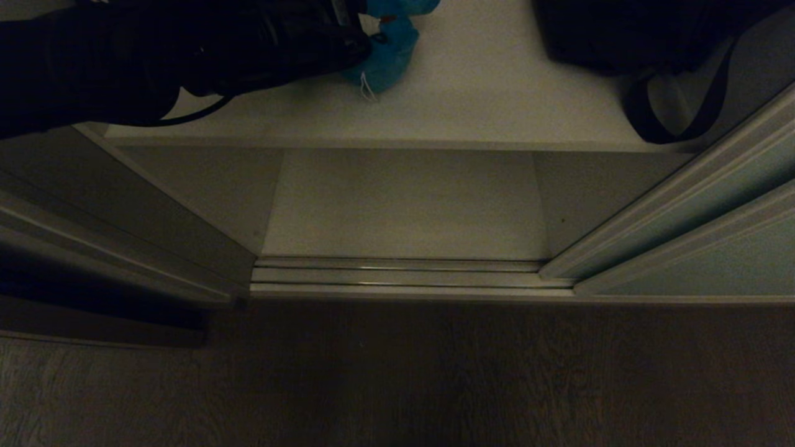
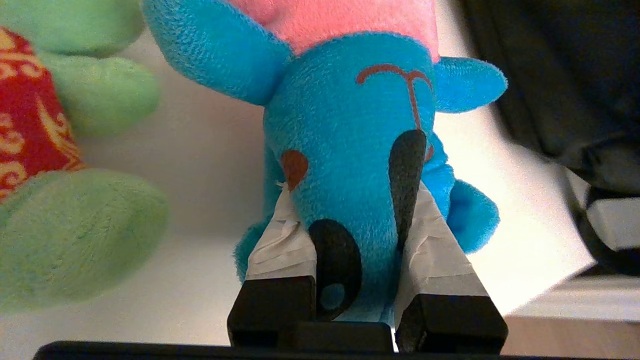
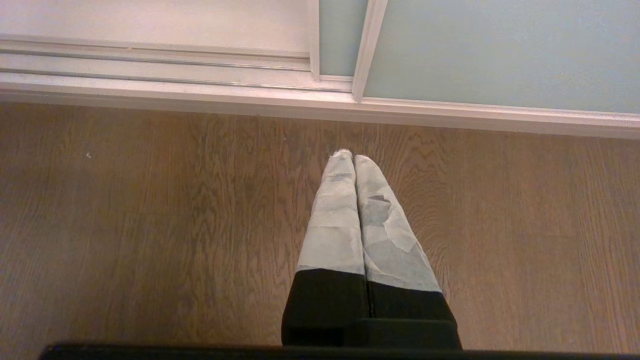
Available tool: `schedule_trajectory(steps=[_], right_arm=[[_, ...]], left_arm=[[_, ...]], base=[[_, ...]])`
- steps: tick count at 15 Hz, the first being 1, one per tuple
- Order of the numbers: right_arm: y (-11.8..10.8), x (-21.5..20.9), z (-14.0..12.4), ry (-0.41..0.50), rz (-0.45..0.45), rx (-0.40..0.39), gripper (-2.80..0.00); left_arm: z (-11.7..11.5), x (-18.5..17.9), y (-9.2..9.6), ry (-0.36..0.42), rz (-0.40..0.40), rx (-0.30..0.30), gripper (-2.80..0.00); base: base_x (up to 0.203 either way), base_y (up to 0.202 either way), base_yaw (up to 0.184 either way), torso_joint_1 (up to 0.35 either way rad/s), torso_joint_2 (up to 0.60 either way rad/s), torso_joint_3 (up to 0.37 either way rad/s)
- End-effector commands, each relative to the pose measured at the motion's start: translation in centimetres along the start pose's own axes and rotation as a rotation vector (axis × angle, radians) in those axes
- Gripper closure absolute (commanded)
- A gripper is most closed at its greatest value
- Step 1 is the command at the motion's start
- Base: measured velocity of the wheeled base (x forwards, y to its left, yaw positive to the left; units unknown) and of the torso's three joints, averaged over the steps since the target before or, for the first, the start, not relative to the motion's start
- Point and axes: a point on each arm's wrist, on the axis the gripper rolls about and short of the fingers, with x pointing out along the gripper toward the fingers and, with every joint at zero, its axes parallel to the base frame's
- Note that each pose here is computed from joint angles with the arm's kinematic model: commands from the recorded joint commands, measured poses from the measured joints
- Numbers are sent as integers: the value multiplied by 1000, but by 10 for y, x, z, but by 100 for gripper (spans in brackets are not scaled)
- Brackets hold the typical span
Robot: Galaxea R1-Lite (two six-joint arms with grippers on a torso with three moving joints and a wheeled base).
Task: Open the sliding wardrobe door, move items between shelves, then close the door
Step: Place the blue doll on the higher shelf, then close the door
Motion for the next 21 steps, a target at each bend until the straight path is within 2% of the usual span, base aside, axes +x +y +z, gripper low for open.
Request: schedule_trajectory(steps=[1,4,5,12,14,17,18,19,20,21], right_arm=[[0,0,0,1,1,0,0],[0,0,0,1,1,0,0],[0,0,0,0,1,0,0],[0,0,0,0,1,0,0],[0,0,0,0,0,0,0],[0,0,0,1,1,0,0],[0,0,0,0,0,0,0],[0,0,0,0,0,0,0],[0,0,0,0,1,0,0],[0,0,0,0,-1,0,0]], left_arm=[[-1,1,1,-4,26,-5,0],[3,0,1,-31,40,-5,0],[3,1,1,-46,36,-1,-280],[-1,6,4,-57,41,8,-280],[12,-2,0,-104,33,11,-280],[43,-29,-10,-198,3,12,-280],[48,-36,-13,-192,7,14,-280],[50,-45,-14,-149,21,21,-280],[52,-56,-16,-84,38,27,0],[50,-67,-16,-3,59,31,0]], base=[[0,0,0,0,0,0],[0,0,0,0,0,0],[0,0,0,0,0,0],[0,0,0,0,0,0],[0,0,0,0,0,0],[0,0,0,0,0,0],[0,0,0,0,0,0],[0,0,0,0,0,0],[0,0,0,0,0,0],[0,0,0,0,0,0]])
